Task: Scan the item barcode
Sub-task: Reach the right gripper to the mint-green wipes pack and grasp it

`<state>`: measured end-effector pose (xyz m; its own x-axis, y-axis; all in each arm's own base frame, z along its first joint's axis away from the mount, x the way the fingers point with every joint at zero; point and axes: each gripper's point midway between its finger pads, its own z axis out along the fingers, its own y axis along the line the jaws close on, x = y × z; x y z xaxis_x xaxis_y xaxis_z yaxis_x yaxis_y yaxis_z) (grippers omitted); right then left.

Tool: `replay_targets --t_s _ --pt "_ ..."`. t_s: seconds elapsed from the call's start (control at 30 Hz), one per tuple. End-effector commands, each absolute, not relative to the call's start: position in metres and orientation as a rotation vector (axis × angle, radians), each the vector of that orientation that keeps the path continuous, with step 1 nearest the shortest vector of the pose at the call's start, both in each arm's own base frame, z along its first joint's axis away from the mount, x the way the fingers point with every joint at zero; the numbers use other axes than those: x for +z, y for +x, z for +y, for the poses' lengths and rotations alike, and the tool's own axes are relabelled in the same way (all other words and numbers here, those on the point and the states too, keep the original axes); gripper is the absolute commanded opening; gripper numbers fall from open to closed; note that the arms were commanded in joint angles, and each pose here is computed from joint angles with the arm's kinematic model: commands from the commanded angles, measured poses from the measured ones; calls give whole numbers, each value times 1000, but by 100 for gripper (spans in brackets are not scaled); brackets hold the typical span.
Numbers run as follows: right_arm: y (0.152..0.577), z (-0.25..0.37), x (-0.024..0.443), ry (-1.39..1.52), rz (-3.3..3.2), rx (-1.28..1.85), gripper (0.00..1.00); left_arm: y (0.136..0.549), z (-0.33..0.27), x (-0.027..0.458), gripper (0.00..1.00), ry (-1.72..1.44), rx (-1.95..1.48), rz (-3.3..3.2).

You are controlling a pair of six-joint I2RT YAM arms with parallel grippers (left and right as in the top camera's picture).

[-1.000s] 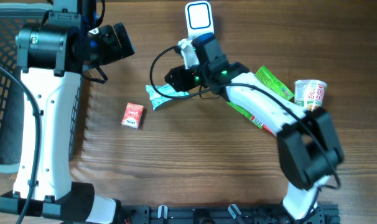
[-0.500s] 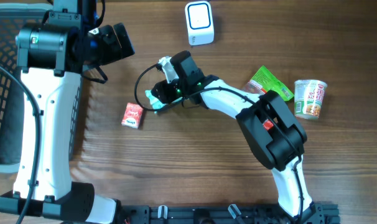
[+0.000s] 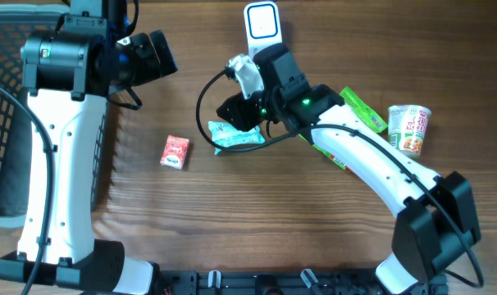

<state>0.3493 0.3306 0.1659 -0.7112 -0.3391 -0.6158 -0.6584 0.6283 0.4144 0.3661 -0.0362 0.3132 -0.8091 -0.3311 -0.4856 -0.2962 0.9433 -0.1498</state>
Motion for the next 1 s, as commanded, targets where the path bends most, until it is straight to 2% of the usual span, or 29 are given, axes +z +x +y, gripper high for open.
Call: replay_targets --t_s 0.0,0.23,0.37,0.5,0.6,0.87,0.97 --pt "330 334 119 -798 2499 916 28 366 -35 314 100 -425 -89 2574" --pt "327 331 30 -704 2647 832 27 366 -35 314 100 -425 -89 2574" --pt "328 324 -26 -612 2763 771 37 366 -35 314 100 -425 -89 2574" --pt "315 323 -42 -616 2828 818 36 366 -35 314 100 -425 -89 2574" --pt "319 328 -17 -617 2788 894 36 366 -35 314 100 -425 -89 2574" --pt "346 324 122 -630 2454 939 44 366 -35 314 100 -425 -89 2574" --pt "361 310 138 -570 2407 818 44 366 -35 314 100 -425 -89 2574"
